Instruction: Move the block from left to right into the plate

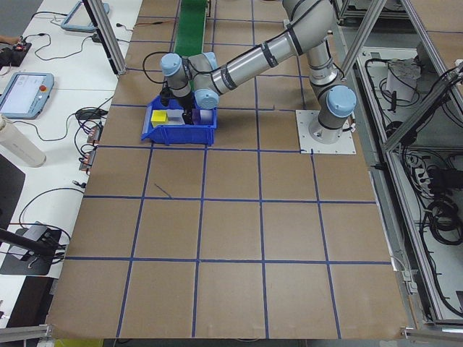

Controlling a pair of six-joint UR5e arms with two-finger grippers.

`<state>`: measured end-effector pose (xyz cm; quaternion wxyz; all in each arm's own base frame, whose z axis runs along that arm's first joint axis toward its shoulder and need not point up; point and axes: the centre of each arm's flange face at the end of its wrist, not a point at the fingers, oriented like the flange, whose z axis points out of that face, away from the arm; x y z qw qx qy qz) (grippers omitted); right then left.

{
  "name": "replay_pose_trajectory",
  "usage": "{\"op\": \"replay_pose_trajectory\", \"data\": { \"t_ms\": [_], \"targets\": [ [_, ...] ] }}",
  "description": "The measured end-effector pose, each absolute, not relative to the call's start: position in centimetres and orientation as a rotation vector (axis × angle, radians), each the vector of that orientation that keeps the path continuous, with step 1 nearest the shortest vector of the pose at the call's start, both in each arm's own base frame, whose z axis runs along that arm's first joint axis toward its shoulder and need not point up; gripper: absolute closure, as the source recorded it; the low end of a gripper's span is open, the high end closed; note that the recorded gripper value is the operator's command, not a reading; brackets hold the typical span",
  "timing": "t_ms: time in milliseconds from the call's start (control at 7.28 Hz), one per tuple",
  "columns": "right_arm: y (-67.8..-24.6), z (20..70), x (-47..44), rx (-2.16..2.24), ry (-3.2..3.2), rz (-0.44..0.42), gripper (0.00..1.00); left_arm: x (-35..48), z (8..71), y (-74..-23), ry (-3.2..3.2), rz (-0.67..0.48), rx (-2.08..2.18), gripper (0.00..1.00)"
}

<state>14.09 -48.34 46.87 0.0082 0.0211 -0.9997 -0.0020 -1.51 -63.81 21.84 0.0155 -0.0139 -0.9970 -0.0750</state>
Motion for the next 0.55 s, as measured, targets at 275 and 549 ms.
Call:
{"op": "replay_pose_trajectory", "data": {
  "t_ms": [275,549],
  "targets": [
    [-48.3,46.9,14.1,0.065,-3.124,-0.006,0.0,-1.5,21.8,-63.9,-3.098,-0.227,-0.066,0.62],
    [-48.3,46.9,14.1,0.065,-3.124,-0.006,0.0,-1.4,23.0,-64.2,-3.106,-0.191,-0.095,0.67]
  ]
}}
